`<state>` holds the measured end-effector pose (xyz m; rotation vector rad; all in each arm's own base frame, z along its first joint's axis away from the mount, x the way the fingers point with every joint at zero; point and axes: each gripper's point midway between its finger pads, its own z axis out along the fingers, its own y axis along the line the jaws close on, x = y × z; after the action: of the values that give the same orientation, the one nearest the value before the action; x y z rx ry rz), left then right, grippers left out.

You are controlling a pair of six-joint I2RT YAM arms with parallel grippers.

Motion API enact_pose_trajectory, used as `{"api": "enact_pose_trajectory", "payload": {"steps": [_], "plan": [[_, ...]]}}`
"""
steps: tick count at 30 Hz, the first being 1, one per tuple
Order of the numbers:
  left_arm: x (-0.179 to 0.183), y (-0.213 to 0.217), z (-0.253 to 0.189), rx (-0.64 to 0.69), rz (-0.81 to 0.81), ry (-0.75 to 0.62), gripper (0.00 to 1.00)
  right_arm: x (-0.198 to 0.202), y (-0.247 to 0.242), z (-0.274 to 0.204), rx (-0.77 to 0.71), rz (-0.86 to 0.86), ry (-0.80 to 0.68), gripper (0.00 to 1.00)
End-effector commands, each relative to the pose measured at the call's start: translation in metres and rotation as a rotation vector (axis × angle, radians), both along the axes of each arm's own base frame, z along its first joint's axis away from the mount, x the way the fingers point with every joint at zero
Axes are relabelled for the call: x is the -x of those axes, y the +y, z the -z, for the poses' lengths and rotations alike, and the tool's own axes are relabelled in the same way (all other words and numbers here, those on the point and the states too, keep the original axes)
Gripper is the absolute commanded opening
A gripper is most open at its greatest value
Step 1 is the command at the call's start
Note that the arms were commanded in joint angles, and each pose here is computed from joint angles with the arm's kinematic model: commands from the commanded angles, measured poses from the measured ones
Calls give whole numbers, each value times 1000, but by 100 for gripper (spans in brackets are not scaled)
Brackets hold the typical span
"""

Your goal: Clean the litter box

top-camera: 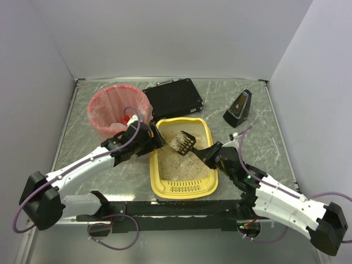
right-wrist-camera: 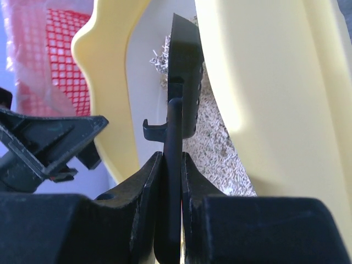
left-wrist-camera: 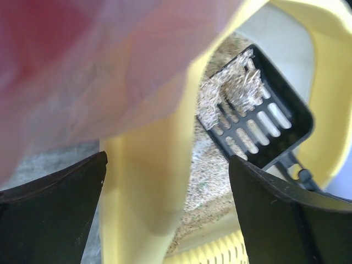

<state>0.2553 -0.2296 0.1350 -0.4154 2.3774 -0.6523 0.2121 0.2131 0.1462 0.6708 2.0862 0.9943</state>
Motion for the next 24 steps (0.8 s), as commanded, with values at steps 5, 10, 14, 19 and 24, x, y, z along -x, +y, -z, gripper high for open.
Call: {"api": "enact_pose_trajectory", "payload": {"steps": [5, 10, 14, 19, 24], "plan": [[-4, -11, -68, 126, 35, -143, 97, 14, -5, -41, -168, -31, -137, 0], [-3, -15, -84, 153, 65, -170, 97, 21, -13, -60, -218, -29, -186, 0], [-2, -16, -92, 158, 75, -180, 97, 27, -17, -62, -273, -24, -173, 0], [1, -15, -97, 174, 82, -190, 97, 33, -19, -45, -357, -6, -124, 0], [3, -13, -99, 180, 77, -199, 97, 22, -17, -64, -312, 10, -180, 0]]}}
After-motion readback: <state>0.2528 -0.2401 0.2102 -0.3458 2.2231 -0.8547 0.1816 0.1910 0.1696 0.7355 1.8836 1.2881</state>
